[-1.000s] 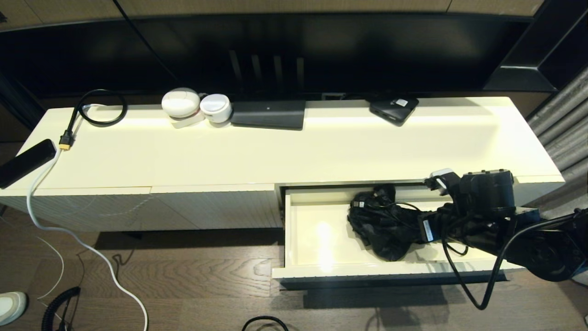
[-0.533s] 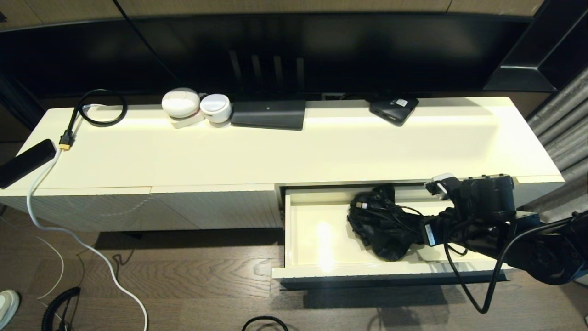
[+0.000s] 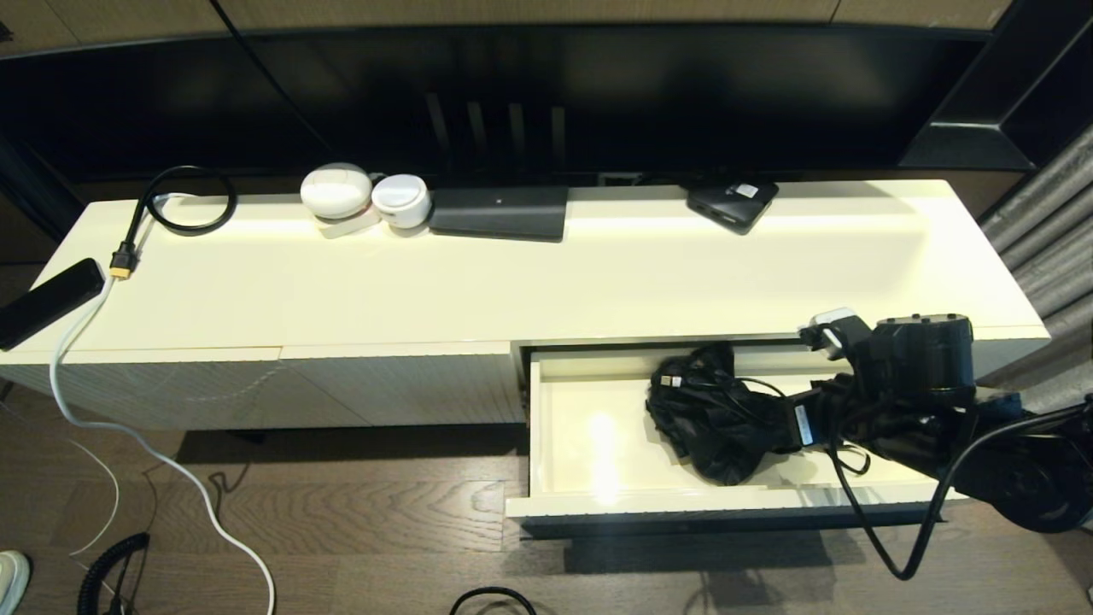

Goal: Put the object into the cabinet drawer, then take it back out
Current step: Put the data cable in the drawer, then close the drawer

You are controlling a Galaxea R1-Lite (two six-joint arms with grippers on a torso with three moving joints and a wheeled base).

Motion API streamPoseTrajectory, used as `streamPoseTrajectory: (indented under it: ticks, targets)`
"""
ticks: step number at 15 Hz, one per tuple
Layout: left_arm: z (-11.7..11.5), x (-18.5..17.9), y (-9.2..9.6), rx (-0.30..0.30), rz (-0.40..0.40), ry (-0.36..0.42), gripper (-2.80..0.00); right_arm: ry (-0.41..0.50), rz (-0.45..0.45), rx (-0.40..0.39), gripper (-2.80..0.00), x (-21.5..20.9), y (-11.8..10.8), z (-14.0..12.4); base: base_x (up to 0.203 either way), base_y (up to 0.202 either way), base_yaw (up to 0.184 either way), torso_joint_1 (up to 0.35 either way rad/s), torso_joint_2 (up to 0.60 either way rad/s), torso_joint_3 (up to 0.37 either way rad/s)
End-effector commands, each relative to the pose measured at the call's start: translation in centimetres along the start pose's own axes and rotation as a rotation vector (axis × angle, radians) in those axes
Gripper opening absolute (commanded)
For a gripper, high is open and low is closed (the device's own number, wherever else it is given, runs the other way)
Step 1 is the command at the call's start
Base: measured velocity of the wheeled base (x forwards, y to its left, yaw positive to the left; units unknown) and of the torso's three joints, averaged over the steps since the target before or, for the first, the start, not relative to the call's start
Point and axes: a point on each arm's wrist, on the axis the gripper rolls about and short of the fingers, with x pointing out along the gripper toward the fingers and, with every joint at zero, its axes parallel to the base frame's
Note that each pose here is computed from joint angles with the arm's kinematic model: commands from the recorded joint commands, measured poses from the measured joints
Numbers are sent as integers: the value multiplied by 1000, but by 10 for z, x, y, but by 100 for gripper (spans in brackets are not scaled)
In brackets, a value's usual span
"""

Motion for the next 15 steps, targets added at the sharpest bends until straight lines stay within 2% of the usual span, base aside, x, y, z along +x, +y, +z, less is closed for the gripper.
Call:
streamPoseTrajectory:
  ticks: [1, 3, 4, 5, 8, 11, 12, 15]
  targets:
    - [0, 0, 0, -1, 2, 0, -280, -61, 0, 3, 0, -20, -2, 11, 0, 0, 0, 0, 0, 0]
    - [0, 0, 0, -1, 0, -1, -280, -85, 6, -3, 0, -40, -2, 13, 0, 0, 0, 0, 0, 0]
    - [0, 0, 0, -1, 0, 0, -280, -84, 11, -25, -280, -50, -1, 9, 0, 0, 0, 0, 0, 0]
    - [0, 0, 0, -1, 1, 0, -280, -79, 14, -70, -280, -59, -1, 3, 0, 0, 0, 0, 0, 0]
    - [0, 0, 0, -1, 0, 0, -280, -69, 37, -113, -280, -82, 2, -5, 0, 0, 0, 0, 0, 0]
    - [0, 0, 0, -1, 2, 0, -280, 29, 100, -168, -280, -98, 7, -21, 0, 0, 0, 0, 0, 0]
    - [0, 0, 0, -1, 2, 0, -280, 25, 124, -212, -280, -98, 8, -21, 0, 0, 0, 0, 0, 0]
    - [0, 0, 0, -1, 2, 0, -280, -7, 254, -423, -280, -107, 17, -25, 0, 0, 0, 0, 0, 0]
